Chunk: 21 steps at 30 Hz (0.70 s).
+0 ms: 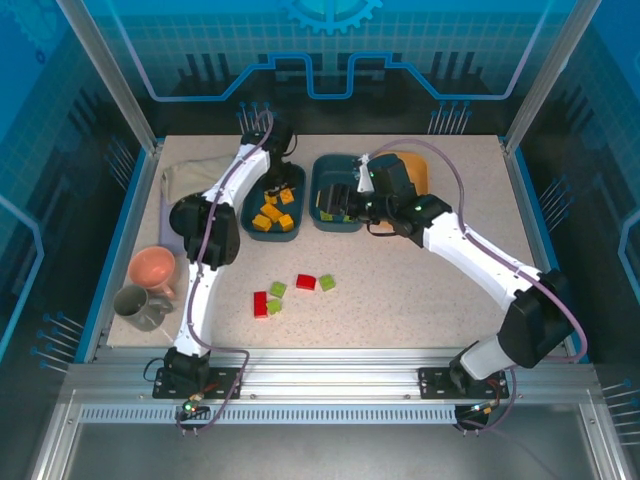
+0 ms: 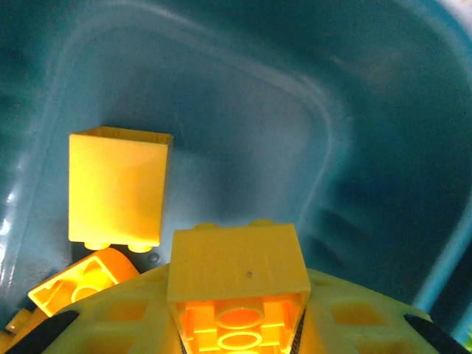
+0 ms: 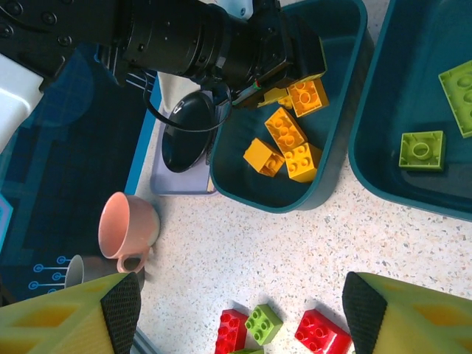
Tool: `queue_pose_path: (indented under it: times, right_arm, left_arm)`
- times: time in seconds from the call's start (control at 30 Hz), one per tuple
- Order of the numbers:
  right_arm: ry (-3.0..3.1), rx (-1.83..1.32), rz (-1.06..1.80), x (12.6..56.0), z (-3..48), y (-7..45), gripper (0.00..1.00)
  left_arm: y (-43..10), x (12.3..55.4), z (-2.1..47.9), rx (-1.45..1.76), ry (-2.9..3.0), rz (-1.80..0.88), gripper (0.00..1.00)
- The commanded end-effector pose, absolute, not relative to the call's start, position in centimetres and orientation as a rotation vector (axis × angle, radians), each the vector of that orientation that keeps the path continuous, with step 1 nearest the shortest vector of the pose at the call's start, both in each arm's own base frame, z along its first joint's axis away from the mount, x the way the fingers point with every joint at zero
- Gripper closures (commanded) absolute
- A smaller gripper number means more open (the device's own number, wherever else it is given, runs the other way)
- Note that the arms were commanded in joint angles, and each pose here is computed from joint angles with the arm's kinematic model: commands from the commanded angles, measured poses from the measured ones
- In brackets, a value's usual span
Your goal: Sort the legos into containers by color
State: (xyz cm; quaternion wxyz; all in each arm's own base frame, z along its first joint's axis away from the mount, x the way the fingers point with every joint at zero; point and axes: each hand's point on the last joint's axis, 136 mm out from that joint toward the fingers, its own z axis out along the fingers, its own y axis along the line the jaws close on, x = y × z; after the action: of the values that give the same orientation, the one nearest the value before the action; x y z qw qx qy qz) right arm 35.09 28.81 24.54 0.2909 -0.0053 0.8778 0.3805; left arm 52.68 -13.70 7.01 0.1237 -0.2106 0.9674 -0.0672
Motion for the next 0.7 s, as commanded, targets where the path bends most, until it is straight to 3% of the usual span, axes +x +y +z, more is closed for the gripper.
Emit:
queue_pose_path:
  times: [0.0, 0.13, 0.33, 0.67]
  right_arm:
    - [2.303, 0.052, 1.031, 36.9, 25.0, 28.6, 0.24]
    - [2.307, 0.096, 1.041, 38.1, 24.1, 28.5, 0.24]
    - [2.343, 0.055, 0.99, 38.1, 23.7, 28.5, 0.24]
    - [2.392, -0.241, 0.764, 33.8, 22.7, 28.6, 0.25]
  left_arm:
    - [-13.9, 52.8, 7.1, -0.582, 2.838, -0.217, 0.68]
    - [-14.0, 52.6, 6.1, -0.583, 2.861, -0.217, 0.65]
    - [-14.1, 52.3, 7.2, -0.59, 2.857, -0.223, 0.48]
    - [-14.1, 50.7, 19.9, -0.641, 2.637, -0.369, 0.34]
